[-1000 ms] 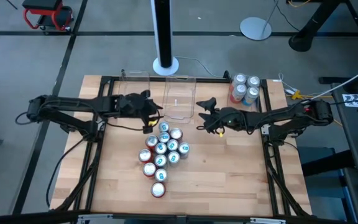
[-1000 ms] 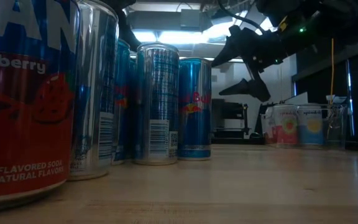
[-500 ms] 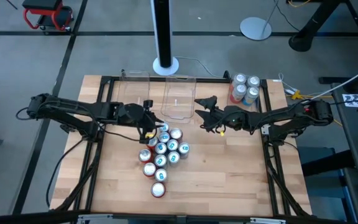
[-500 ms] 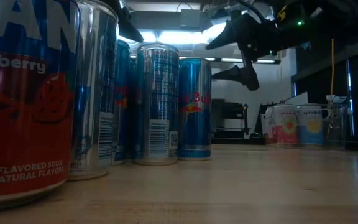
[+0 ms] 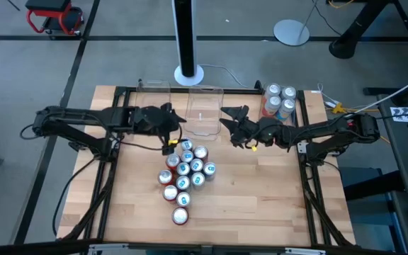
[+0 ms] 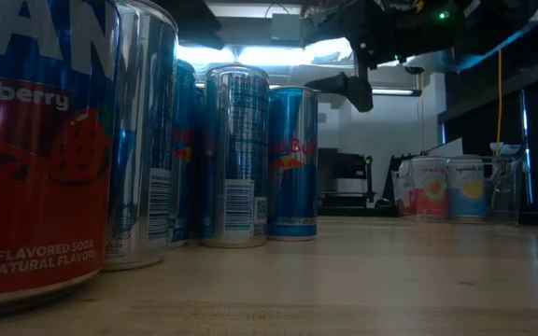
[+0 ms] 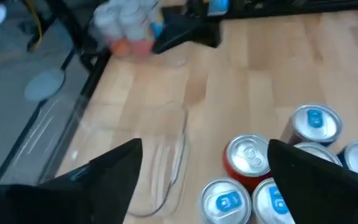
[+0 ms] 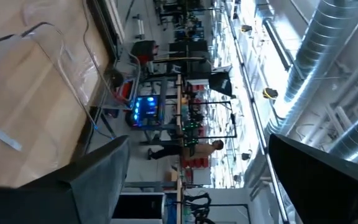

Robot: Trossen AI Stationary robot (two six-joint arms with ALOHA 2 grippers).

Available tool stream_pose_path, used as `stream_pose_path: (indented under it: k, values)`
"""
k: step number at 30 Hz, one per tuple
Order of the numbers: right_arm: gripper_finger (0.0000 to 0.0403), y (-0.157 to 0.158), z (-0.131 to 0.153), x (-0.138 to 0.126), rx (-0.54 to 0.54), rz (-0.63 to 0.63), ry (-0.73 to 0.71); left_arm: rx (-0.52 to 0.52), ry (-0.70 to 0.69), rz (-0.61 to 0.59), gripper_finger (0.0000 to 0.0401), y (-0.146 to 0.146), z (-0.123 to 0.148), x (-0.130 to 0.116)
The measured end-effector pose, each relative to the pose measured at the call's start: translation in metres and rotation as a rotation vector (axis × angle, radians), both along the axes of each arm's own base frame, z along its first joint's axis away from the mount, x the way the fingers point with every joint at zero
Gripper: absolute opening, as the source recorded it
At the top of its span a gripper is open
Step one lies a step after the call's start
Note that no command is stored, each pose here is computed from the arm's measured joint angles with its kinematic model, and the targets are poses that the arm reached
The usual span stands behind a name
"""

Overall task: Sort soda cans
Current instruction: Put the blue soda can into the left transparent bin

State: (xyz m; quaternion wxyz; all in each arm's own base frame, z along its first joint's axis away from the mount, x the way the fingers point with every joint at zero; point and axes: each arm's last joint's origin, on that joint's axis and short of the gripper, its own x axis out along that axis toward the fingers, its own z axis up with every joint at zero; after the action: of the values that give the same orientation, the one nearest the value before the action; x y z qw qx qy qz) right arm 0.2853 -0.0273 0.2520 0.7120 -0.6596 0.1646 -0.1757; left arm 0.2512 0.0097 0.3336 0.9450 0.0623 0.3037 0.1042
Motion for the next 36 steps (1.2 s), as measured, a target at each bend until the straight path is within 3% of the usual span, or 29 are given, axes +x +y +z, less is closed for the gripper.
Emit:
stream_pose_path:
  k: [5, 9, 19, 23, 36]
  values:
    - [0.0381, 0.0, -0.008, 0.0, 0.03, -0.001, 0.082, -0.044, 0.173, 0.046, 0.0344, 0.001, 0.01, 0.002]
    - [0.0381, 0.0, -0.013, -0.001, 0.033, -0.003, 0.139, 0.048, 0.322, -0.001, 0.0344, 0.001, 0.001, -0.002]
    - [0.0381, 0.0, -0.017, -0.001, 0.035, -0.003, 0.175, 0.201, 0.423, -0.16, 0.0344, 0.001, -0.019, -0.002]
    - [0.0381, 0.0, -0.017, -0.001, 0.036, -0.003, 0.179, 0.241, 0.478, -0.305, 0.0344, -0.001, -0.03, 0.002]
    - [0.0381, 0.0, -0.019, -0.002, 0.037, -0.003, 0.196, 0.407, 0.671, -0.527, 0.0344, 0.005, -0.079, 0.044]
